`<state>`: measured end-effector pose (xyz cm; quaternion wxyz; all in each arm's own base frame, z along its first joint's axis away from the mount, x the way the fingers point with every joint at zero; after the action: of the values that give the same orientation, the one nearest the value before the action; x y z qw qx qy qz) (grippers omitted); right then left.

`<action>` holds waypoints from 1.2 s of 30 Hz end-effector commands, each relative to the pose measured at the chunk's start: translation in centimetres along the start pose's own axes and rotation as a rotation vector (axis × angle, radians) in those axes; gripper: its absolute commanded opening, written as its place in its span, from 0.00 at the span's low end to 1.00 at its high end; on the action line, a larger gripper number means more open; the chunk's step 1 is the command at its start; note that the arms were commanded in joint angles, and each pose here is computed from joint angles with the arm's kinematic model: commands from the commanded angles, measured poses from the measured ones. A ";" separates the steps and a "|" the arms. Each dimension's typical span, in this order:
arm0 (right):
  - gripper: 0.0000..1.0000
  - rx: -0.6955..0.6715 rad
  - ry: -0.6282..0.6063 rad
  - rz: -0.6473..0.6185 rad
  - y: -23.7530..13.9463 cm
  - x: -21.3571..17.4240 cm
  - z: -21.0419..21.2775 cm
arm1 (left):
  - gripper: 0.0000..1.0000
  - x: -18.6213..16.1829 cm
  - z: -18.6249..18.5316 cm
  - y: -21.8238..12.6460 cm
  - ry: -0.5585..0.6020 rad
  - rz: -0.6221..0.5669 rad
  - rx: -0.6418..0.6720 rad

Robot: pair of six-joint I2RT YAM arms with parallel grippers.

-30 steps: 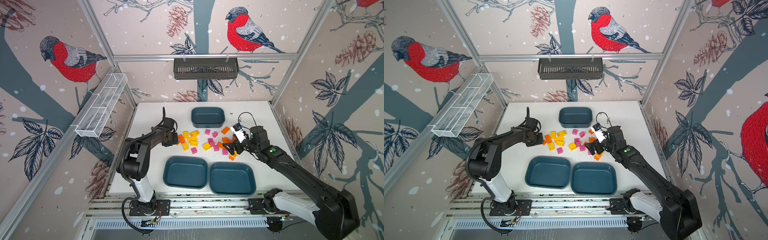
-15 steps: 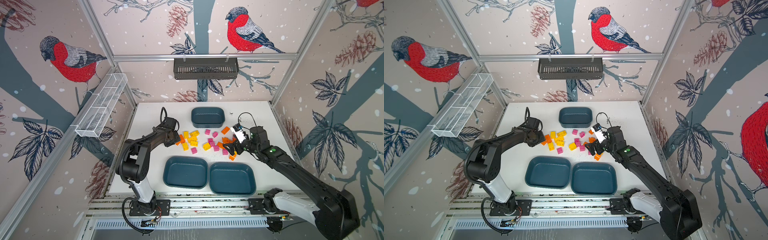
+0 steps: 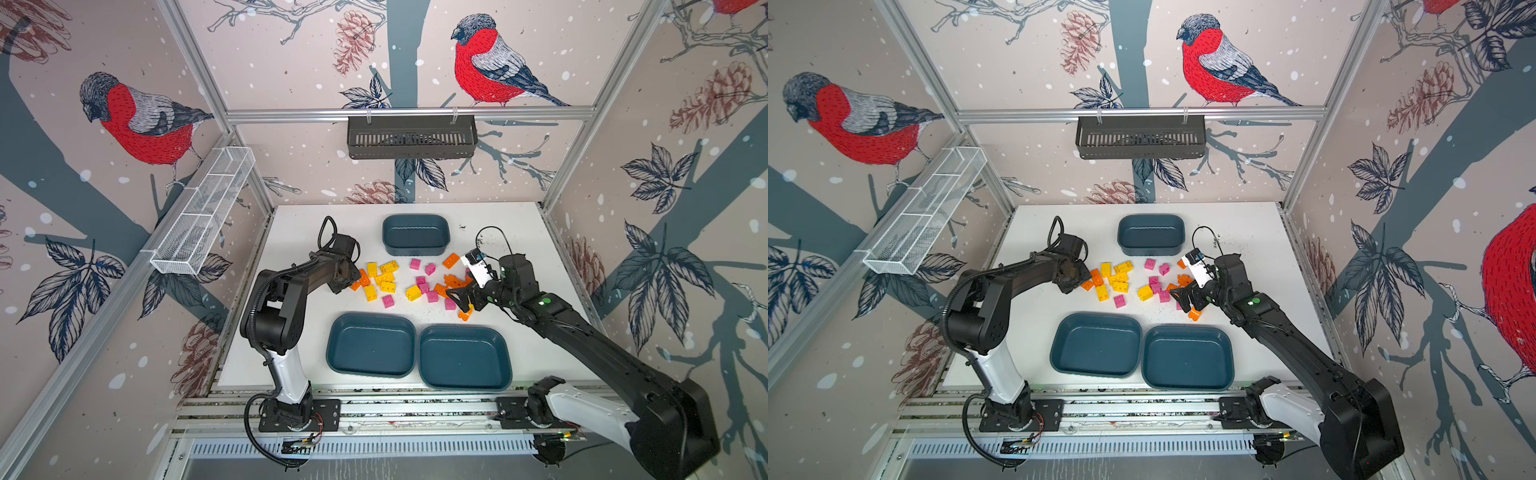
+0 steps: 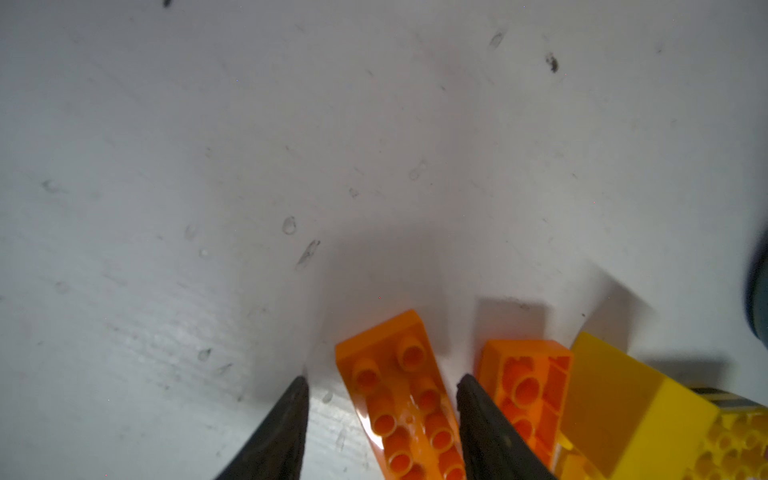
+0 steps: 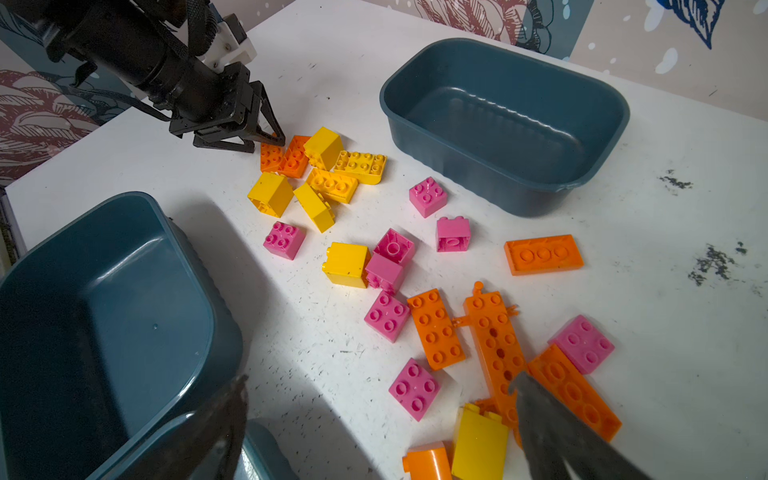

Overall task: Sort the legos into containers by color
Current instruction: 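Lower the left gripper and grasp an orange 2x4 brick, then carry the orange brick to the far teal bin and release it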

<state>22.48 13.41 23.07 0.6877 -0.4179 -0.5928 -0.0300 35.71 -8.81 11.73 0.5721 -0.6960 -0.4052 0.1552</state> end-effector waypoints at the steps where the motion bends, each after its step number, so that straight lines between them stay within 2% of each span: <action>1: 0.99 0.016 -0.006 -0.006 0.0 0.0 0.1 | 0.58 0.0 0.0 0.3 -0.014 -0.014 0.028; 5: 0.99 0.014 -0.003 -0.005 0.0 -0.1 0.0 | 0.55 -0.7 -0.1 0.4 0.011 -0.015 0.108; 11: 0.99 0.017 -0.001 -0.005 -0.1 -0.3 0.0 | 0.52 -2.0 -0.2 1.0 0.042 0.014 0.147; 23: 0.99 0.021 0.012 -0.027 -0.3 -0.2 -0.2 | 0.35 -2.2 0.3 1.1 0.103 0.019 0.196; 28: 0.99 0.023 0.014 -0.034 -0.4 -0.1 -0.2 | 0.29 -1.5 -0.6 -0.3 0.191 -0.007 0.176; 36: 0.99 0.013 0.010 -0.045 -0.5 0.1 -0.3 | 0.29 0.1 -2.1 -4.7 0.356 -0.051 0.165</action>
<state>22.32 12.83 22.95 0.6953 -0.4088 -0.5901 -0.0346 36.16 -10.58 15.09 0.6646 -0.6639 -0.3354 0.0712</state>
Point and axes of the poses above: each gripper's point midway between its finger pads, its own y axis out along the fingers, its own z axis along the line the jaws close on, x = y × z, the point moved 10 cm from there along -y, back along the fingers, and after that the axes turned 12 degrees about -y, right-handed, at the moved point
